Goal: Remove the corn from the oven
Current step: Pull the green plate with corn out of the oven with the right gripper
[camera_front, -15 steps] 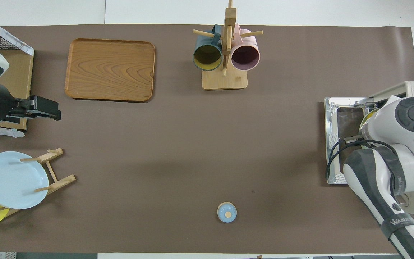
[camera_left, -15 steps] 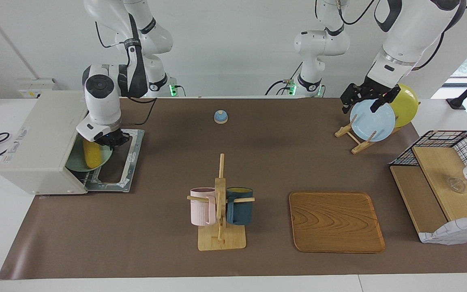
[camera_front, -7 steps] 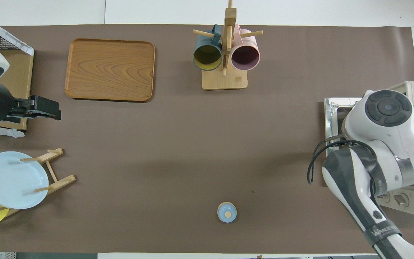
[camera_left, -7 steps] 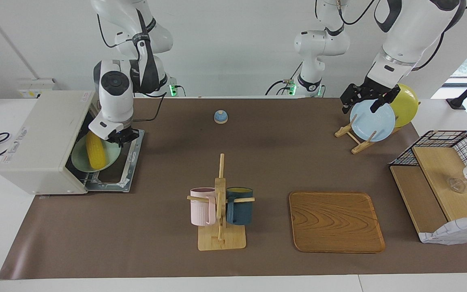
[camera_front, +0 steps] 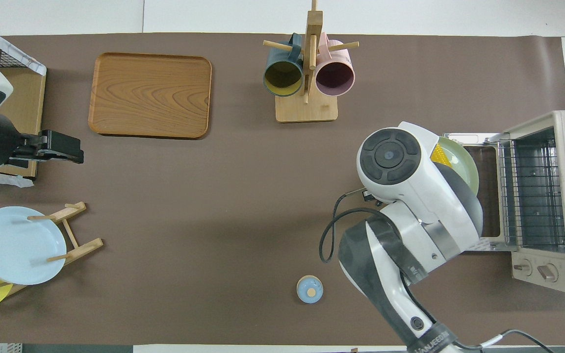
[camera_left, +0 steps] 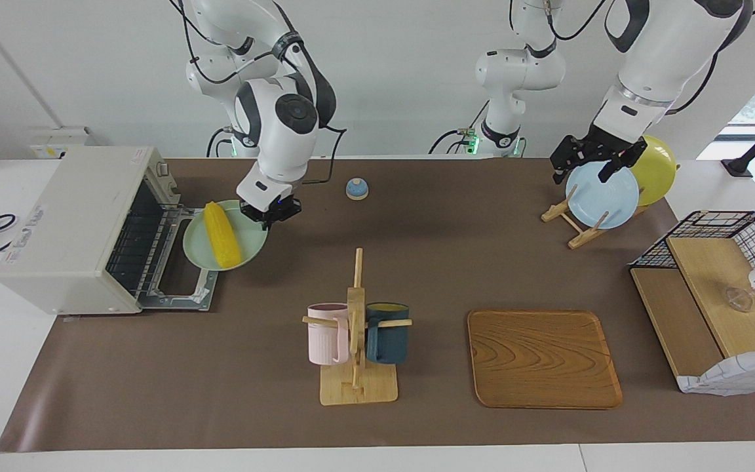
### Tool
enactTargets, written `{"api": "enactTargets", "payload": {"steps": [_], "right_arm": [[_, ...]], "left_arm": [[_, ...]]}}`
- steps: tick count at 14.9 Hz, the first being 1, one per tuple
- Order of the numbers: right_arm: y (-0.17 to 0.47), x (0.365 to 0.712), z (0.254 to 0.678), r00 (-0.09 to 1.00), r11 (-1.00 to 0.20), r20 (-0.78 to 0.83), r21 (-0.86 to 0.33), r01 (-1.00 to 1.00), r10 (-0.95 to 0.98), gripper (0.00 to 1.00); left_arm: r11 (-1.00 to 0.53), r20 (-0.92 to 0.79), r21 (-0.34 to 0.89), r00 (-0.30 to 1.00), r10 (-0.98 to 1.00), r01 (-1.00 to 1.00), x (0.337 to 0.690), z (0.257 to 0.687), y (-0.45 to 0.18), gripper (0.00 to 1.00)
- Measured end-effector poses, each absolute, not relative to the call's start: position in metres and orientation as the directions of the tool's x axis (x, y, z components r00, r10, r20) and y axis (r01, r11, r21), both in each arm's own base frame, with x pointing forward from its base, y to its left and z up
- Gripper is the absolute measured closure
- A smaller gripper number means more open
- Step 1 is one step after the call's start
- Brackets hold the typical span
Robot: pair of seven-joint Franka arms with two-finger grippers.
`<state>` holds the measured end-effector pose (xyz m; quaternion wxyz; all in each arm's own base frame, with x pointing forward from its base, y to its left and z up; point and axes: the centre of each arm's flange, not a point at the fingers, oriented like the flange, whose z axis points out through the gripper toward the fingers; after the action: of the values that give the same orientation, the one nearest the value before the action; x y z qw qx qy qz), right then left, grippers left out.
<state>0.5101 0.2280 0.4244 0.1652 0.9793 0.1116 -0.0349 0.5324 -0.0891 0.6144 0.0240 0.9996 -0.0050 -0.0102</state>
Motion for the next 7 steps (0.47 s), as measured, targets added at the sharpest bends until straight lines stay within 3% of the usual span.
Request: {"api": "enactTargets", "payload": {"steps": [3, 7], "right_arm": [[0.294, 0.509, 0.422, 0.985, -0.924, -0.088, 0.343, 0.169, 0.147, 0.98], [0.372, 0.524, 0.377, 0.994, -0.942, -0.094, 0.324, 0.087, 0.06, 0.98]], "left_arm": [[-0.999, -0.013, 0.049, 1.0, -0.01, -0.009, 0.534, 0.611, -0.089, 0.0], [-0.999, -0.024, 0.048, 1.0, -0.01, -0.009, 0.533, 0.605, -0.09, 0.0]]}}
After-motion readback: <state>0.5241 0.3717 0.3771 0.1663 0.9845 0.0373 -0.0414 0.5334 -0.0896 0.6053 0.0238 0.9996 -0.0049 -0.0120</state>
